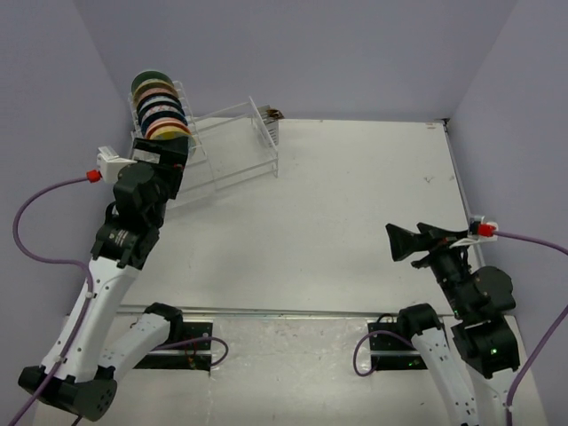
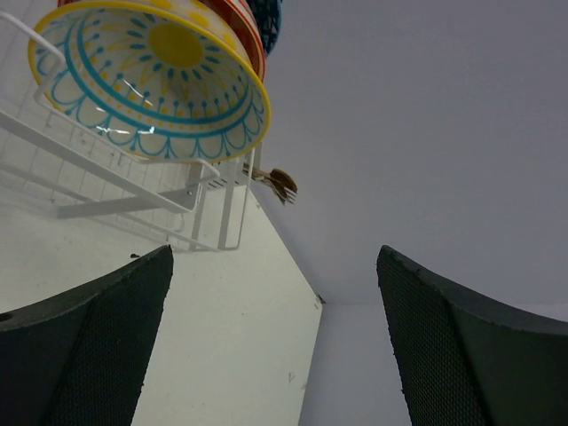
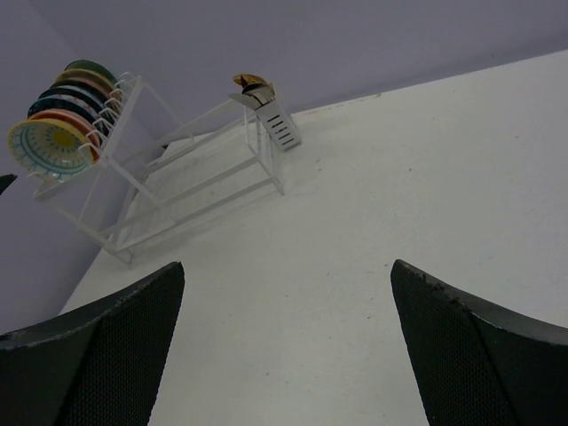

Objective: Unload the bowls from the dish rack

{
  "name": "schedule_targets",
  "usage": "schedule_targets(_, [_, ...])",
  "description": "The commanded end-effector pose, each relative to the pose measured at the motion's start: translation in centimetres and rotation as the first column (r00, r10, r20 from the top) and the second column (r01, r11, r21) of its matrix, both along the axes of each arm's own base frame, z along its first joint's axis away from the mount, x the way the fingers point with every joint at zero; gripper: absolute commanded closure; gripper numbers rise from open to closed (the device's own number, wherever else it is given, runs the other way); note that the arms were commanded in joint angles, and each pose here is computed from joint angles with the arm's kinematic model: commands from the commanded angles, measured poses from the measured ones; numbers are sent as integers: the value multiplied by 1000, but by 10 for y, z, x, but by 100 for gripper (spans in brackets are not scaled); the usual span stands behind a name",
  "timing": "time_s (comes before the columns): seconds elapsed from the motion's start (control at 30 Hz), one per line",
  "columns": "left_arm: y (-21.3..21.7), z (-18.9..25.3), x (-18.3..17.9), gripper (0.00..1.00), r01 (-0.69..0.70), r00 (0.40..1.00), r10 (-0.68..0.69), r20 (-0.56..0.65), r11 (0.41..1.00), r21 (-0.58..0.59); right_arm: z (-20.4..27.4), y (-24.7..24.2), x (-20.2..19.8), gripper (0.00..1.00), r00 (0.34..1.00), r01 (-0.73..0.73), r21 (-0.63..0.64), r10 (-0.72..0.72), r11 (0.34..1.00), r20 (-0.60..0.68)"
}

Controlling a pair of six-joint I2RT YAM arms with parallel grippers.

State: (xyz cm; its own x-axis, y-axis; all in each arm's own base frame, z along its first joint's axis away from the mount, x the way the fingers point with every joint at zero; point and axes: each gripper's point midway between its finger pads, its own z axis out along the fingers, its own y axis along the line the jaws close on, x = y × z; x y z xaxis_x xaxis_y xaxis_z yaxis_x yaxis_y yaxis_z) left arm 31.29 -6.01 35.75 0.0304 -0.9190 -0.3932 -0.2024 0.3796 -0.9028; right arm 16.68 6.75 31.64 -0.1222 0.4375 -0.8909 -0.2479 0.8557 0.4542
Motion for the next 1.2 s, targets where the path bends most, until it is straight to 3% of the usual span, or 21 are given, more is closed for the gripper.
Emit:
schedule_targets(0.0, [27, 26, 13, 5, -172, 983, 174, 54, 985, -28, 8, 1, -4, 1, 999, -10, 12, 10, 1000, 40])
schedule_targets(0.2, [32, 35, 33, 11, -231, 969, 230, 94, 973, -5, 7, 4, -9, 1, 998, -33, 7, 32, 999, 46])
schedule_targets(0.3, [34, 32, 42, 22, -256, 962, 256, 99, 967, -9, 3, 4, -8, 1, 998, -34, 2, 34, 999, 45])
schedule_targets(0.7, [47, 17, 72, 27, -384, 922, 382, 59, 923, 15, 2, 2, -14, 1, 997, -35, -31, 37, 999, 60])
schedule_targets(0.9, [51, 6, 81, 38, -420, 907, 419, 49, 907, 17, 5, -2, -17, 1, 996, -21, -42, 25, 999, 83])
schedule_targets(1.0, [49, 6, 87, 51, -420, 907, 418, 52, 907, 17, 5, -2, -16, 1, 996, -19, -45, 23, 999, 84])
schedule_targets(1.07, [48, 5, 90, 66, -420, 907, 419, 47, 907, 17, 5, -1, -16, 1, 996, -24, -49, 28, 999, 83])
schedule_targets(1.17, [47, 1, 94, 75, -421, 907, 420, 42, 907, 17, 4, -2, -16, 1, 996, -23, -57, 28, 998, 87])
